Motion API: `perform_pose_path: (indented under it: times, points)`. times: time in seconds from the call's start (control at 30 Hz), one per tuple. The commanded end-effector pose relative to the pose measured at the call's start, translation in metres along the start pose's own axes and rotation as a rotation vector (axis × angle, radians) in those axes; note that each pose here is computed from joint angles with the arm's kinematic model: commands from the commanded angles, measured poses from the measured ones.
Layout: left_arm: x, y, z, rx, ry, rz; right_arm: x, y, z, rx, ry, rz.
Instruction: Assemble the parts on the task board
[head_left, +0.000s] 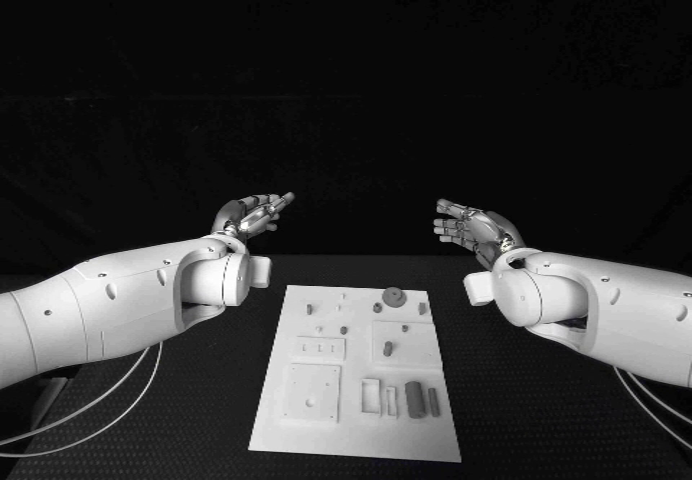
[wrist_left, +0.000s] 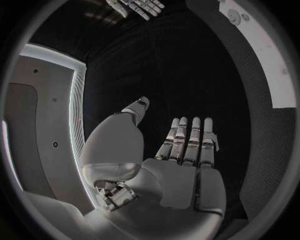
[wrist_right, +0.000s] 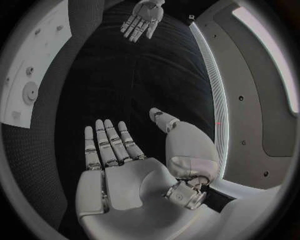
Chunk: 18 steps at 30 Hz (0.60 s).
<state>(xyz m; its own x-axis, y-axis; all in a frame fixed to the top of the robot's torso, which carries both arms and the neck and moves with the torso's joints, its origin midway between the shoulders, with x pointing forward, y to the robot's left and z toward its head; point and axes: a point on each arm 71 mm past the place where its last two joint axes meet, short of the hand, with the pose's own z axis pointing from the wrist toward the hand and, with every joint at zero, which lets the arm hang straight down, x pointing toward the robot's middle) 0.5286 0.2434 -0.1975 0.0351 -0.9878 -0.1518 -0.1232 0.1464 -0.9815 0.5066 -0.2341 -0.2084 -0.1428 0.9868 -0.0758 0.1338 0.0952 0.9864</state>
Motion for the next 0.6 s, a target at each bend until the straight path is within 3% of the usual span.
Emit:
perform_pose_path:
  times: [0.03, 0.23, 0.27, 0.4, 0.6]
  points:
    - [0.0036, 0.002, 0.0024, -0.069, 0.063, 0.007, 0.004, -0.002, 0.002, 0.103, 0.162, 0.005]
    - [0.0036, 0.002, 0.0024, -0.07, 0.063, 0.008, 0.0, 0.0, 0.005, 0.125, 0.184, -0.009]
    - [0.0064, 0.0023, 0.002, -0.078, 0.082, -0.002, -0.01, 0.0, 0.012, 0.094, 0.181, -0.089]
    - [0.0058, 0.0023, 0.002, -0.074, 0.087, -0.004, -0.013, 0.002, 0.015, 0.062, 0.176, -0.182]
    - [0.003, 0.0001, 0.0029, -0.037, 0.092, -0.026, -0.018, 0.005, 0.026, -0.015, 0.203, -0.43]
